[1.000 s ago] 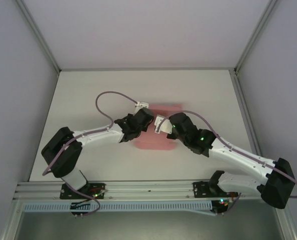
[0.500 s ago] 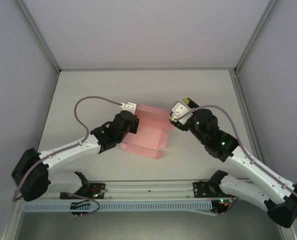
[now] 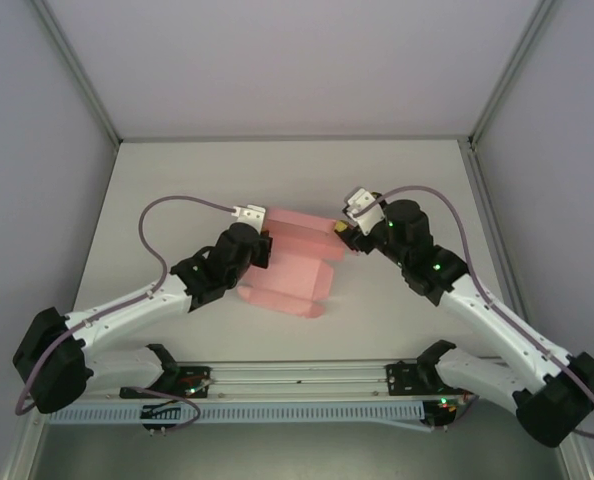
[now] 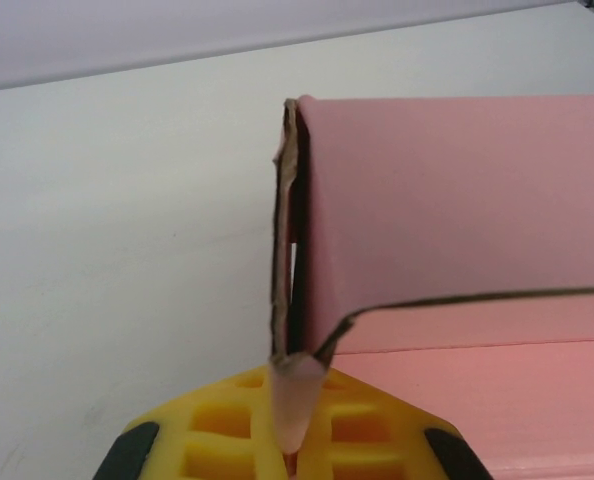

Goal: Assemble paper box

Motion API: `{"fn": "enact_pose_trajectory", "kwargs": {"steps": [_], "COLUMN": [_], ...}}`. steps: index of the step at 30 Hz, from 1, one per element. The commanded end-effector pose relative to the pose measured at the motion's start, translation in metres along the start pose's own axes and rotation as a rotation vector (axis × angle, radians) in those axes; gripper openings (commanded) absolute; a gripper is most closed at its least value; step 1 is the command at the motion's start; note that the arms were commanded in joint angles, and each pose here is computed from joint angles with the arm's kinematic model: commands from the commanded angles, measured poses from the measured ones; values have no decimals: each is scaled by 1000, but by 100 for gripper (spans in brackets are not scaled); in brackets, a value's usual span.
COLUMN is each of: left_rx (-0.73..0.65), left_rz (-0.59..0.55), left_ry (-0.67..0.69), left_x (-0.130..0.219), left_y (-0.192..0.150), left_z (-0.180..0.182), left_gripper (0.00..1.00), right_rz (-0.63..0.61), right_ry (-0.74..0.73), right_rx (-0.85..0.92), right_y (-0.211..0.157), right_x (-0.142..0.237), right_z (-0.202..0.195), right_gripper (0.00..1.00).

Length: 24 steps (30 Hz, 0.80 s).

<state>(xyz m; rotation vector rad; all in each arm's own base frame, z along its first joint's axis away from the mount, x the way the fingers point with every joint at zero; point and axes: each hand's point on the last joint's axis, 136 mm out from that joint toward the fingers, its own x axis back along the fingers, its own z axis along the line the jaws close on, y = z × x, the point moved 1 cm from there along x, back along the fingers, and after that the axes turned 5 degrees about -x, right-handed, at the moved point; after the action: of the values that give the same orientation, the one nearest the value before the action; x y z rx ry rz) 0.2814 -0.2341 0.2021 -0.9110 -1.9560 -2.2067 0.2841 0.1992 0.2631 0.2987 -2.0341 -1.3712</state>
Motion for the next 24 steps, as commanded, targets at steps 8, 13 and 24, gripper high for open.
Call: {"fn": "enact_pose_trajectory", "kwargs": {"steps": [8,13,24], "left_rx": [43,88,259], "left_rz": [-33,-39,-68], "left_ry": [-47,-59,-60], "left_x": [-5,-10,-28], "left_y": [10,7,21], "left_z": [-7,-8,40], "left_gripper": [0,0,0], "right_rz": [-298,-413,-31], "right_ry": [92,33,-262], "right_rx": [-282,-502,-902], "right_y": [32,33,-97], "right_x": [-27,-22,33], "right_z": [13,-2,-15], "right_gripper": [77,100,100]}}
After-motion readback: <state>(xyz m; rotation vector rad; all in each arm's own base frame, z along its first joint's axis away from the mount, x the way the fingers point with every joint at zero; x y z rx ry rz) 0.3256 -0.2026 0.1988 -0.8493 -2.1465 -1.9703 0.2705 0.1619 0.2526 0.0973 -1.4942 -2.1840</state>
